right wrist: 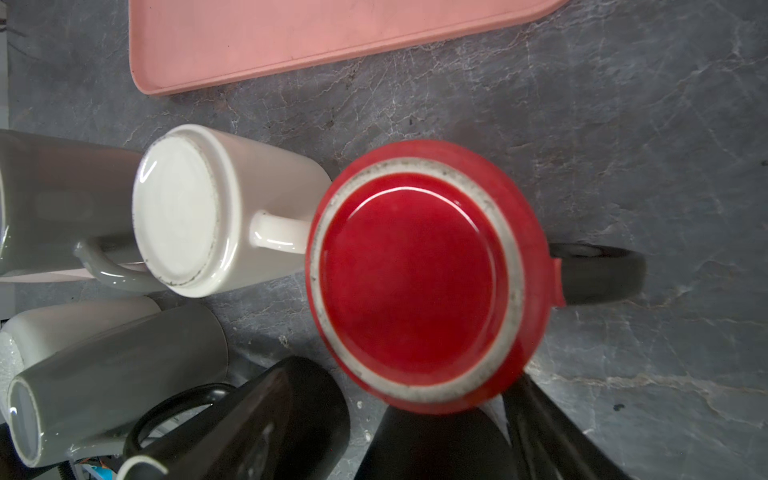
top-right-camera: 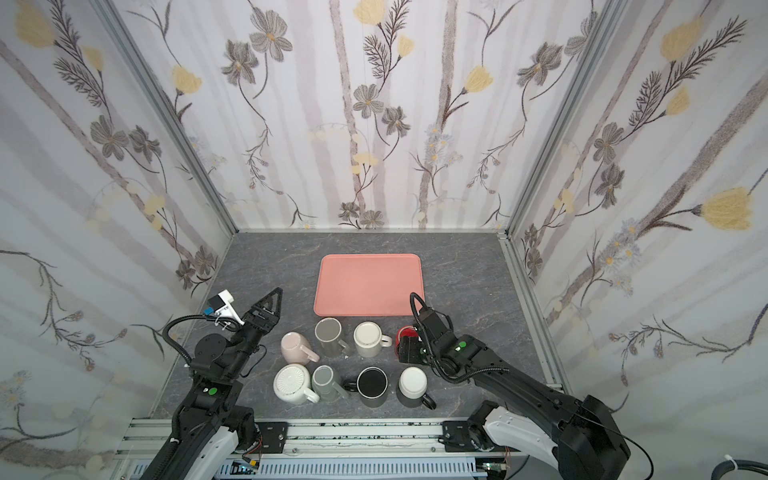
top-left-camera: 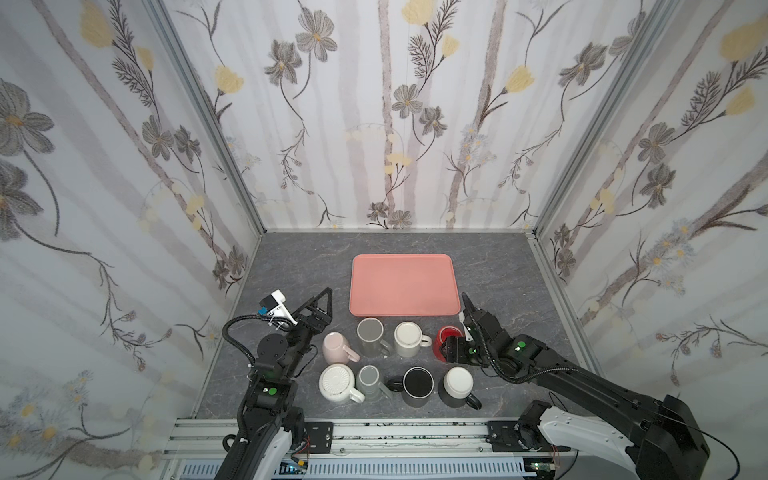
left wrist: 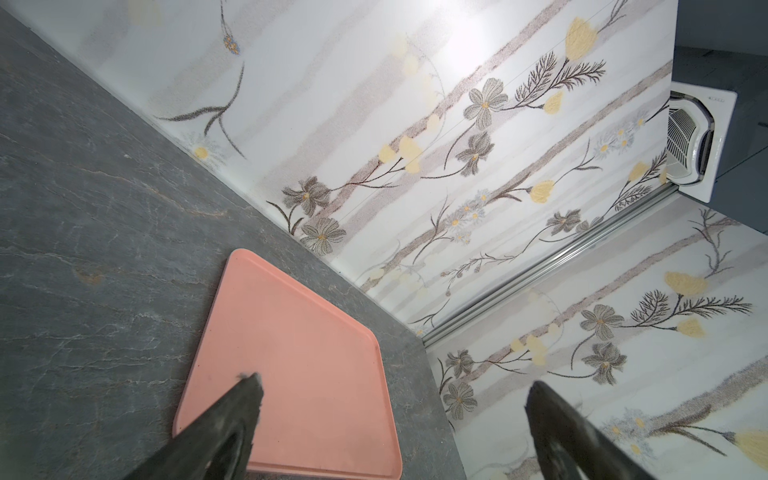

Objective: Turn the mug right side up
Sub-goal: 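Lower the right gripper and grasp the red mug's base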

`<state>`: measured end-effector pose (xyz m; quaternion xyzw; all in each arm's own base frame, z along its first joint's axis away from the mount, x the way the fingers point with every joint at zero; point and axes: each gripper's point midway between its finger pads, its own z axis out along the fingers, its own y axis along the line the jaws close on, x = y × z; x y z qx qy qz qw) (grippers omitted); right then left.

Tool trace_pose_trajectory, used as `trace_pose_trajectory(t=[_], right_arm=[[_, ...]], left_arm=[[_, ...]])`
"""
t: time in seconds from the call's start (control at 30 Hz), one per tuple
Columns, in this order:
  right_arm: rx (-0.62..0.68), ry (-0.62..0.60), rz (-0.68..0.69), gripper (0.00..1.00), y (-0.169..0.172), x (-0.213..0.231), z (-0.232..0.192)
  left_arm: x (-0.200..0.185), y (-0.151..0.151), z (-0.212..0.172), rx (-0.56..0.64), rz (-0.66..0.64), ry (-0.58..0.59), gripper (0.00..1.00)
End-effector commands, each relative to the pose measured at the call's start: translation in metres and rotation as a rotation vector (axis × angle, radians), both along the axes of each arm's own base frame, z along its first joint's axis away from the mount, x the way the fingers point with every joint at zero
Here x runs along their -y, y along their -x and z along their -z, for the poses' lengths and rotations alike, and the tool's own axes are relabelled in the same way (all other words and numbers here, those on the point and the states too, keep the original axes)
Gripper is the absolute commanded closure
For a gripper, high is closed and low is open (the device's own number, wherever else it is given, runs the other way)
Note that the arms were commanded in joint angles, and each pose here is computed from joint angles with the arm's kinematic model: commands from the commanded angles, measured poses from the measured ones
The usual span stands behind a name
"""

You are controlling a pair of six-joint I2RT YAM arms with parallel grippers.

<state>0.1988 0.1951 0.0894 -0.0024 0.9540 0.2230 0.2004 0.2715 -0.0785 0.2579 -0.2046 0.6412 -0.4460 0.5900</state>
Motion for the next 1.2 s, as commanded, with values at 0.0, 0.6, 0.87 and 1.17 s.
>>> trace_pose_trajectory(t=[0.0, 0.6, 0.87, 1.17], right_arm=[[0.023, -0.091, -0.013, 0.21, -0.007, -0.021, -0.011], [0.298, 0.102, -0.107, 0.15, -0.037, -0.009, -0.057], [0.17, 0.352, -0.129, 0.22, -0.03, 0.035, -0.012], [0.139, 0.352, -0.193, 0.34, -0.028, 0.028, 0.004]], left_arm=[[-0.002, 0.0, 0.0, -0.001, -0.011, -0.003, 0.0], [-0.002, -0.002, 0.003, -0.007, -0.017, -0.013, 0.0], [-0.006, -0.004, 0.011, -0.037, -0.042, -0.023, 0.0], [-0.006, -0.005, 0.014, -0.044, -0.042, -0.035, 0.0]])
